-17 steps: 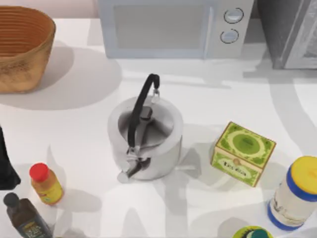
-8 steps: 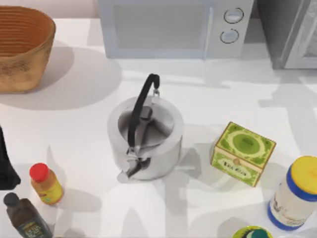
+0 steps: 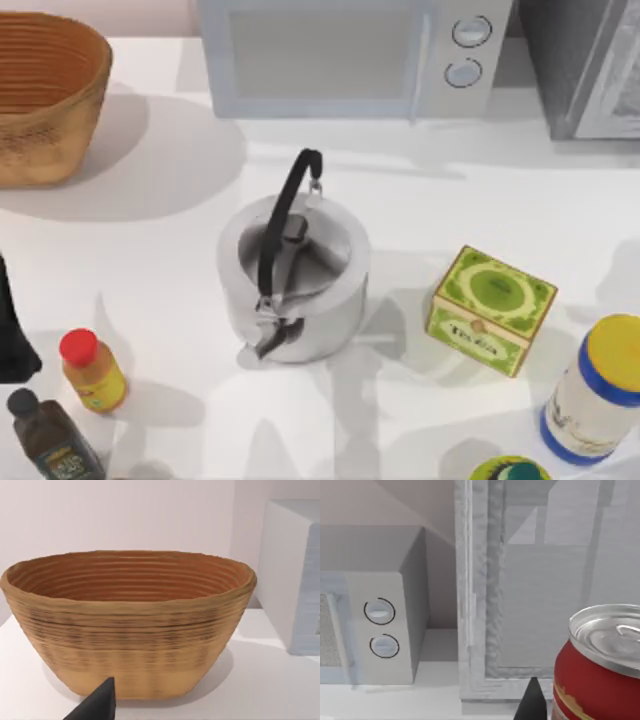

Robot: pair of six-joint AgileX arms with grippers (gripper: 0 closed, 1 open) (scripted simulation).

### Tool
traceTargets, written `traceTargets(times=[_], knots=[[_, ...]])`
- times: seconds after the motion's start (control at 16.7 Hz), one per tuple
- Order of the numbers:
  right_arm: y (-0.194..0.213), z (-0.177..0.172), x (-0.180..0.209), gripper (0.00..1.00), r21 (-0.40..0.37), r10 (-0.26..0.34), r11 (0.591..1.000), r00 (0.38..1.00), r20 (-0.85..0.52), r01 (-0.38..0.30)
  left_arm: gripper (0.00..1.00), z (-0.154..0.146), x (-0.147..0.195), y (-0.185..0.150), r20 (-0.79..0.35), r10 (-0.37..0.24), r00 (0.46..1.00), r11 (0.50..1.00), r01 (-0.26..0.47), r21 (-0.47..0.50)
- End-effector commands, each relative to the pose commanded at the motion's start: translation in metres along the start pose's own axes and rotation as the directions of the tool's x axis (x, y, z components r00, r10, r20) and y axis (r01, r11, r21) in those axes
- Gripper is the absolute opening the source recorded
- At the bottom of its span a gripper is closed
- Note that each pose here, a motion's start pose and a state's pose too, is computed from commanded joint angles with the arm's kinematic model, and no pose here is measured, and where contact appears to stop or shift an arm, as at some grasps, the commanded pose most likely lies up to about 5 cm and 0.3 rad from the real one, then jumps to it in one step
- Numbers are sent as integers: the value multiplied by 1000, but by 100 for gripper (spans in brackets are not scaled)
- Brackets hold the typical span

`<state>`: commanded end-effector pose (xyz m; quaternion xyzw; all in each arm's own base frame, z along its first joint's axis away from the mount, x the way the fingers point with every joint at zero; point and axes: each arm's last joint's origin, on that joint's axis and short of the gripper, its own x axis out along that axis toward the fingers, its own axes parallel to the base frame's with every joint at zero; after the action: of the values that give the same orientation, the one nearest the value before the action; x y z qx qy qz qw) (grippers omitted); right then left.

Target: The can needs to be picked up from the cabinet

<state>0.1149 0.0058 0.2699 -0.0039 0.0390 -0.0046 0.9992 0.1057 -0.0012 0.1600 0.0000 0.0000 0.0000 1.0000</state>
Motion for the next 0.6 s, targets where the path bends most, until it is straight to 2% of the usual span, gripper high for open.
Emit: traceTargets(times=[0.18, 0.3, 0.42, 0.6], knots=[[-3, -61, -2, 0, 4, 4, 1000, 1000, 11, -4, 100, 0, 0, 0, 0, 0, 1000, 1000, 0, 0], [-5, -88, -2, 0, 6, 6, 1000, 999, 36, -6, 100, 0, 0, 0, 0, 0, 1000, 1000, 0, 0], [-6, -104, -1, 0, 7, 8, 1000, 998, 63, -8, 100, 0, 0, 0, 0, 0, 1000, 1000, 0, 0], [-6, -110, -1, 0, 7, 9, 1000, 997, 78, -9, 100, 0, 0, 0, 0, 0, 1000, 1000, 0, 0]])
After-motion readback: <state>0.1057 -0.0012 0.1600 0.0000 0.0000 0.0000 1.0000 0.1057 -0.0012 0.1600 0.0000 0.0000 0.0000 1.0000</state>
